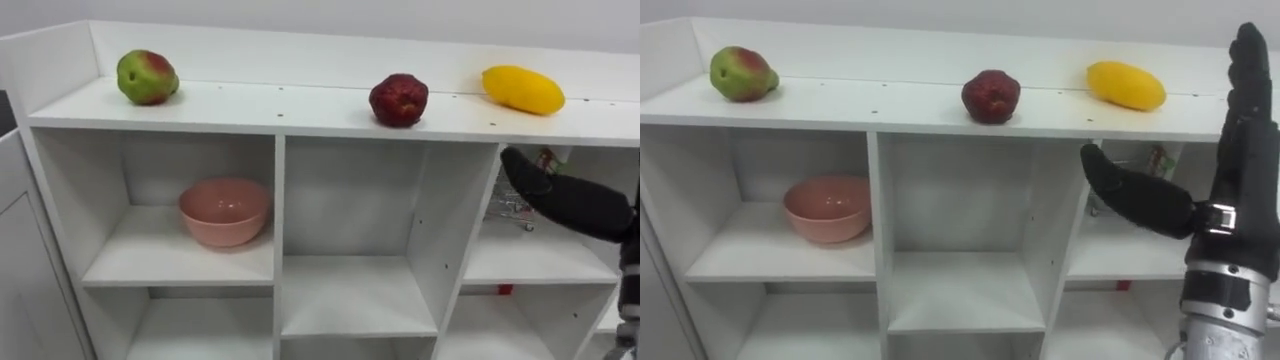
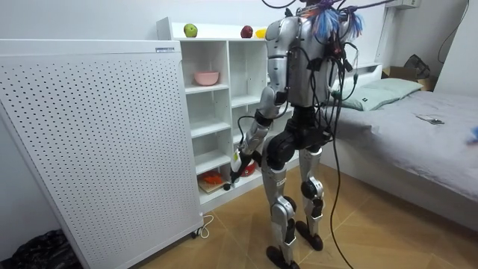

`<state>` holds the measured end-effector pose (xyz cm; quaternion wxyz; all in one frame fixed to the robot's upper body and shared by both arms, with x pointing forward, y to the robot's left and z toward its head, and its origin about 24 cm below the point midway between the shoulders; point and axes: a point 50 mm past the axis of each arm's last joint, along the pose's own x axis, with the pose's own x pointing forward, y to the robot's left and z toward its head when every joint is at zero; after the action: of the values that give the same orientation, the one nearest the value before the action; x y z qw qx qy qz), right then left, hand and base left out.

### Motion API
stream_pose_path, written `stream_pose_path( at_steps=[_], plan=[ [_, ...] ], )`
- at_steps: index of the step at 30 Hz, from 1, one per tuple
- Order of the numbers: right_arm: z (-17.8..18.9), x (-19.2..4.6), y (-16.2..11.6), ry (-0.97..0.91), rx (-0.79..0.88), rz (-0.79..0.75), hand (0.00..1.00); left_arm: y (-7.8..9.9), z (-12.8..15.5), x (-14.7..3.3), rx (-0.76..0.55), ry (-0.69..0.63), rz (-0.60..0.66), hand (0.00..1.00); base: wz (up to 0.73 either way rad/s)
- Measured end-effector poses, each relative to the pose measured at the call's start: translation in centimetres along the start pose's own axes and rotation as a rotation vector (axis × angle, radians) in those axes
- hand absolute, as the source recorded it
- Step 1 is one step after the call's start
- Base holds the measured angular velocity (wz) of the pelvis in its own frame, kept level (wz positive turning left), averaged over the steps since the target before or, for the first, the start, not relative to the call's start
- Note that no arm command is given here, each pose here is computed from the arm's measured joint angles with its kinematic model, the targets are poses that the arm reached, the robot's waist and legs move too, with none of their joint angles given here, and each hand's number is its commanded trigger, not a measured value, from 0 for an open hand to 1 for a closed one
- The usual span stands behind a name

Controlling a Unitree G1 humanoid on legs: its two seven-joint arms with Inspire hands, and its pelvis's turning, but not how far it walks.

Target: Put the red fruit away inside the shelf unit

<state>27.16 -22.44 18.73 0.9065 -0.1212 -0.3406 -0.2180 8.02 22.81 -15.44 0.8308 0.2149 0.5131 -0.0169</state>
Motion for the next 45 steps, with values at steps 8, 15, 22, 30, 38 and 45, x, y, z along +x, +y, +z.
stream_pose_path(
  at_steps=[8,15,22,30,38,45],
  plan=[
    [2.2,2.7,0.4,-0.101,0.057,0.004,0.00,0.2,0.6,0.2,0.020,-0.018,-0.011,0.00,0.02],
    [2.7,3.9,1.1,-0.092,0.156,0.055,0.00,0.5,0.8,0.2,0.051,-0.022,-0.008,0.00,0.00],
    [1.8,4.1,1.4,-0.030,0.165,0.101,0.00,0.6,1.1,0.4,0.068,-0.015,-0.004,0.00,0.06],
    [1.7,5.3,2.1,0.002,0.220,0.128,0.00,0.7,1.0,0.3,0.076,-0.013,0.012,0.00,0.00],
    [1.1,5.5,2.1,0.042,0.225,0.136,0.00,0.8,0.8,0.2,0.079,0.002,0.033,0.00,0.01],
    [0.8,5.4,2.4,0.063,0.194,0.186,0.00,1.0,0.7,0.2,0.109,0.019,0.050,0.00,0.00]
  ],
)
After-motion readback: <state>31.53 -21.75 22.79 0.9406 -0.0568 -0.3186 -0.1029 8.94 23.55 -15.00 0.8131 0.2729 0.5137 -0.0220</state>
